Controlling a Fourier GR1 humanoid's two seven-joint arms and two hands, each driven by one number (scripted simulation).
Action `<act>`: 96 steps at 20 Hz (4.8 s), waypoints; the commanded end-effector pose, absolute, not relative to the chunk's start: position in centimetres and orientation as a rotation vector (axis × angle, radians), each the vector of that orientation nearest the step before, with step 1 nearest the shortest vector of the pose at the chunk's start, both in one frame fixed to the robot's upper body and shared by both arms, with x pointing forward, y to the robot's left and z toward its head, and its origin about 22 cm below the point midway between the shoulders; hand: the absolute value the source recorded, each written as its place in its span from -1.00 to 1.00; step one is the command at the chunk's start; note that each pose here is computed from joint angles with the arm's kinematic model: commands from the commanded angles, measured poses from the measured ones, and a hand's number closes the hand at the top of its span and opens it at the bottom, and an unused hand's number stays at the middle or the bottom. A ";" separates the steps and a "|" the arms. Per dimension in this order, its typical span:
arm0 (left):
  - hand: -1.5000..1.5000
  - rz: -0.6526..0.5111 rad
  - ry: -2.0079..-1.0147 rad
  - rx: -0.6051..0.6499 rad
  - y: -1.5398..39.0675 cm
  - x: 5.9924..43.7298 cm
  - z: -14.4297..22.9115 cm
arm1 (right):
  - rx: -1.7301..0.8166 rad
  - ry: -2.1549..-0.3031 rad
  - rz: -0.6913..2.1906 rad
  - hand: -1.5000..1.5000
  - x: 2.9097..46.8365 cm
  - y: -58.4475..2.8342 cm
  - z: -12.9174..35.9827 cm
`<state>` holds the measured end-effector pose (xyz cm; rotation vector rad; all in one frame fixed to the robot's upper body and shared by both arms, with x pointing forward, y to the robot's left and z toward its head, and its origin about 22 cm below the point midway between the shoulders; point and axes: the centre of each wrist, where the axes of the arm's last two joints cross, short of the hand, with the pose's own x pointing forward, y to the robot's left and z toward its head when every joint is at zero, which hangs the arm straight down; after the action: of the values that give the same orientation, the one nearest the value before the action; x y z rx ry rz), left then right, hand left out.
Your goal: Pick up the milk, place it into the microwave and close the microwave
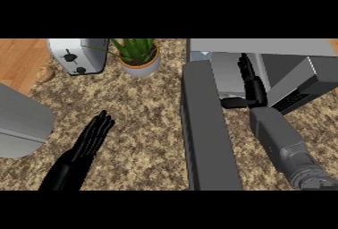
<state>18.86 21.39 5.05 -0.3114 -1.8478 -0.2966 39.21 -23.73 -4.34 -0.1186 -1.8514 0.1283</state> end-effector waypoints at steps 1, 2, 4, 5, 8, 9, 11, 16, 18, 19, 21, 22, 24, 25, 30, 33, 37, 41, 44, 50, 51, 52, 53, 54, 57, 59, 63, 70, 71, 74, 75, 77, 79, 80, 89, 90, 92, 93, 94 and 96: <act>-1.00 -0.381 -1.792 -0.360 19.8 19.9 4.4 | -0.041 -1.857 0.098 -1.00 37.8 -24.8 -5.9; 1.00 -0.416 -1.793 -0.382 19.8 20.3 3.9 | -0.066 -1.866 0.095 -1.00 37.5 -24.2 -6.4; 1.00 -0.482 -1.755 -0.376 20.3 20.0 3.0 | -0.043 -1.851 0.090 -1.00 36.9 -25.2 -6.9; 1.00 -0.475 -1.792 -0.411 18.9 19.9 3.1 | -0.040 -1.875 0.109 -1.00 35.4 -24.8 -8.7; 1.00 -0.529 -1.764 -0.393 16.2 20.9 2.9 | -0.032 -1.870 0.121 -1.00 35.0 -25.1 -9.0; 1.00 -0.528 -1.738 -0.388 17.8 22.2 3.1 | -0.014 -1.888 0.111 -1.00 33.8 -25.8 -10.0; 1.00 -0.528 -1.713 -0.422 16.4 22.8 2.0 | 0.011 -1.858 0.123 -1.00 33.6 -25.7 -10.0; 1.00 -0.636 -1.710 -0.324 15.0 24.2 2.1 | 0.023 -1.887 0.149 -1.00 31.3 -29.1 -10.6; 1.00 -0.717 -1.630 -0.405 14.5 24.3 0.1 | 0.012 -1.862 0.144 -1.00 30.1 -27.6 -11.8; 1.00 -0.727 -1.610 -0.415 13.0 23.2 -1.0 | 0.027 -1.871 0.140 -1.00 29.5 -28.6 -11.8; 1.00 -0.747 -1.586 -0.414 14.0 24.9 -3.2 | 0.013 -1.894 0.161 -1.00 31.4 -29.3 -9.2; 1.00 -0.774 -1.577 -0.432 11.8 23.6 -2.3 | 0.025 -1.893 0.158 -1.00 29.9 -29.5 -9.9; 1.00 -0.780 -1.579 -0.449 10.4 23.5 -2.7 | -0.011 -1.907 0.151 -1.00 28.1 -31.0 -9.9; 1.00 -0.799 -1.572 -0.447 10.5 23.8 -3.5 | 0.005 -1.900 0.182 -1.00 27.3 -31.3 -9.9; 1.00 -0.858 -1.520 -0.521 7.6 24.5 -5.0 | 0.027 -1.937 0.122 -1.00 26.2 -33.1 -7.2; 1.00 -0.941 -1.524 -0.505 5.8 23.0 -5.8 | 0.014 -1.955 0.141 -1.00 24.3 -33.6 -6.0; 1.00 -0.909 -1.550 -0.455 3.3 22.2 -5.4 | 0.051 -1.980 0.128 -1.00 22.4 -34.9 -4.4; 1.00 -0.832 -1.546 -0.414 2.4 22.8 -5.1 | 0.154 -1.999 0.138 -1.00 24.2 -35.0 -1.5; 1.00 -0.748 -1.599 -0.363 1.5 23.7 -3.5 | 0.181 -1.995 0.161 -1.00 22.6 -34.5 -1.5; 1.00 -0.595 -1.682 -0.333 0.8 24.3 -2.3 | 0.281 -2.036 0.225 -1.00 24.6 -35.5 2.1; 1.00 -0.604 -1.701 -0.330 0.6 24.5 -2.1 | 0.314 -2.014 0.256 -1.00 24.5 -35.7 2.5; 1.00 -0.591 -1.733 -0.339 0.5 24.9 -1.6 | 0.343 -2.034 0.274 -1.00 25.1 -35.1 3.3; 1.00 -0.564 -1.737 -0.306 0.4 25.3 -1.4 | 0.378 -2.017 0.298 -1.00 24.5 -34.9 2.8; 1.00 -0.562 -1.750 -0.320 0.2 25.4 -1.1 | 0.396 -2.007 0.332 -1.00 24.9 -34.8 3.5; 1.00 -0.532 -1.769 -0.304 -0.2 27.1 0.4 | 0.461 -2.017 0.365 -1.00 25.1 -34.4 4.5; 1.00 -0.494 -1.779 -0.264 -0.1 28.3 1.0 | 0.469 -2.027 0.356 -1.00 25.1 -34.5 4.7; 1.00 -0.425 -1.769 -0.225 -0.1 30.2 2.2 | 0.503 -2.045 0.389 -1.00 25.7 -34.4 6.3; 1.00 -0.266 -1.753 -0.191 0.1 32.8 4.2 | 0.571 -2.038 0.388 -1.00 25.7 -34.6 7.3; 1.00 -0.200 -1.776 -0.215 0.2 33.2 5.1 | 0.589 -2.048 0.390 -1.00 25.8 -33.9 7.4; 1.00 -0.161 -1.799 -0.219 0.3 34.2 5.9 | 0.581 -2.041 0.396 -1.00 25.9 -34.3 8.0; 1.00 -0.147 -1.786 -0.195 0.6 34.3 5.2 | 0.590 -2.036 0.397 -1.00 25.8 -34.3 8.0; 1.00 -0.134 -1.797 -0.211 0.7 34.8 5.4 | 0.584 -2.056 0.403 -1.00 26.1 -34.9 9.0; 1.00 -0.113 -1.801 -0.209 0.7 35.4 6.0 | 0.603 -2.062 0.419 -1.00 26.2 -34.7 9.5; 1.00 -0.095 -1.792 -0.207 0.9 35.5 5.8 | 0.599 -2.063 0.428 -1.00 26.3 -34.9 9.8; 1.00 -0.062 -1.819 -0.210 1.2 35.8 5.1 | 0.627 -2.075 0.454 -1.00 26.8 -34.7 11.4; 1.00 -0.060 -1.822 -0.210 1.3 35.7 4.8 | 0.615 -2.070 0.448 -1.00 26.5 -35.2 11.4; 1.00 -0.070 -1.846 -0.217 1.1 35.9 5.2 | 0.633 -2.084 0.460 -1.00 26.9 -34.6 12.0; 1.00 -0.051 -1.825 -0.221 1.4 35.9 4.8 | 0.621 -2.099 0.452 -1.00 26.8 -35.1 12.4; 1.00 -0.050 -1.837 -0.224 1.3 36.0 5.1 | 0.636 -2.078 0.455 -1.00 26.9 -34.9 12.0; 1.00 -0.051 -1.842 -0.232 1.2 35.9 5.0 | 0.625 -2.082 0.461 -1.00 26.9 -35.2 12.8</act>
<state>34.12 0.93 3.97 -0.2559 -1.8363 -0.0762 26.80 -34.96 11.92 0.6286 -2.0813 0.4511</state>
